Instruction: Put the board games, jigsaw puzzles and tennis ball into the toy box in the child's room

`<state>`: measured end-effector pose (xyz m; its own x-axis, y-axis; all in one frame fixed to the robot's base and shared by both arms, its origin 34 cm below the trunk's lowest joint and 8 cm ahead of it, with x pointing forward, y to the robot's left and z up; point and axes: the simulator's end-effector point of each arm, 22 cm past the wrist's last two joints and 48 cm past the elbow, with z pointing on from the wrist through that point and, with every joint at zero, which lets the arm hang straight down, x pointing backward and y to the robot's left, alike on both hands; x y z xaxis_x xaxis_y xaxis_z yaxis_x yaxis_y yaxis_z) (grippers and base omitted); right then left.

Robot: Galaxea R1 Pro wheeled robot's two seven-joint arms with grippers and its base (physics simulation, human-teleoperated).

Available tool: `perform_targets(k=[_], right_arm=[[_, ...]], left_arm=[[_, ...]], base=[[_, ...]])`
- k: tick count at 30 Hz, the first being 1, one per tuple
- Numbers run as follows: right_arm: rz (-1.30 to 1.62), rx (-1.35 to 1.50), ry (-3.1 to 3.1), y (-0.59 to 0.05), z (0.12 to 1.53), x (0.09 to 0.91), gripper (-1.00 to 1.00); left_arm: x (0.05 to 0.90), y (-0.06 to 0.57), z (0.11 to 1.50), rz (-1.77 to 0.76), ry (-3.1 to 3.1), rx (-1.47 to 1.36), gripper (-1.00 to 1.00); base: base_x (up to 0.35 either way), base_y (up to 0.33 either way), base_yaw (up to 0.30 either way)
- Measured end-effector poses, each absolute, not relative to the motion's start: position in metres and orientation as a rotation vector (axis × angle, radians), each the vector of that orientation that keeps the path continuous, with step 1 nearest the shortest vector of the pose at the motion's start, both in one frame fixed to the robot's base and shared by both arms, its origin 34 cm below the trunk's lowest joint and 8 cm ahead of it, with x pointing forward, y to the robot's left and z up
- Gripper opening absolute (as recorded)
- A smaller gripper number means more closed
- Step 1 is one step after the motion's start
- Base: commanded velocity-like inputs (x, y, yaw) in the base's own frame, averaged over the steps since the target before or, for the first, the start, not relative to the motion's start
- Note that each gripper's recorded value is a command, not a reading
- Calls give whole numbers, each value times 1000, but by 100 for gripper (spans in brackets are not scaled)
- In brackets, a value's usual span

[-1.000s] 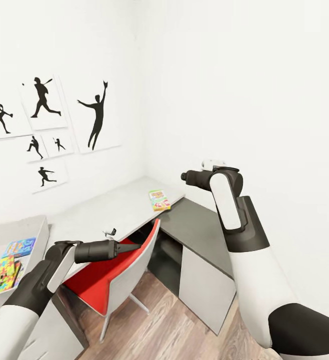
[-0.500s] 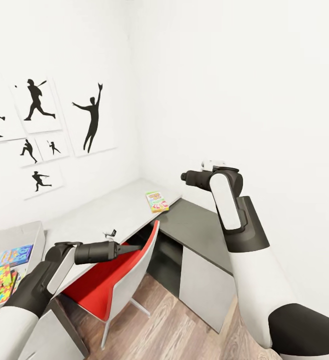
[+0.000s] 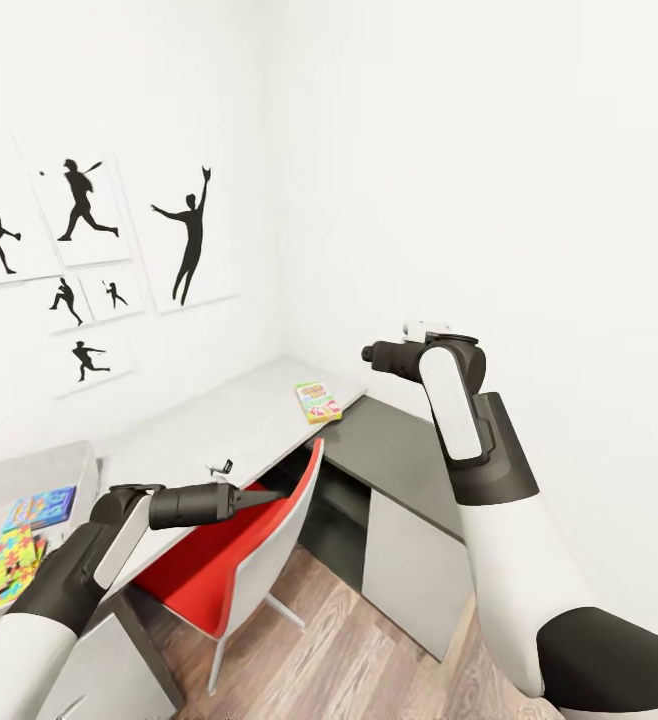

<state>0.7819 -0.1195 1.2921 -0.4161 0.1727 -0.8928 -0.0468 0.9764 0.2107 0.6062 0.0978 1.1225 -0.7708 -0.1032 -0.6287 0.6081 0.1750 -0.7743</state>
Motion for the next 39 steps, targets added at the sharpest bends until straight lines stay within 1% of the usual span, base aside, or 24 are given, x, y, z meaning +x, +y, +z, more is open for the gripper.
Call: perform_targets(k=[5, 9, 29, 39], right_arm=[[242, 90, 1982, -120, 1295, 781, 100], [243, 89, 1977, -120, 1298, 779, 100], [244, 91, 1980, -120, 1298, 769, 100], [249, 112, 2004, -125, 1283, 763, 100]], left_arm=[[605, 98, 1124, -1646, 1894, 477, 100], [603, 99, 1124, -1645, 1896, 474, 100], [599, 100, 1132, -1619, 1868, 496, 100], [597, 100, 1137, -1612, 1858, 506, 100]], base=[[-136, 217, -139], [-50, 81, -181], [-39, 5, -193], [-182, 0, -194]])
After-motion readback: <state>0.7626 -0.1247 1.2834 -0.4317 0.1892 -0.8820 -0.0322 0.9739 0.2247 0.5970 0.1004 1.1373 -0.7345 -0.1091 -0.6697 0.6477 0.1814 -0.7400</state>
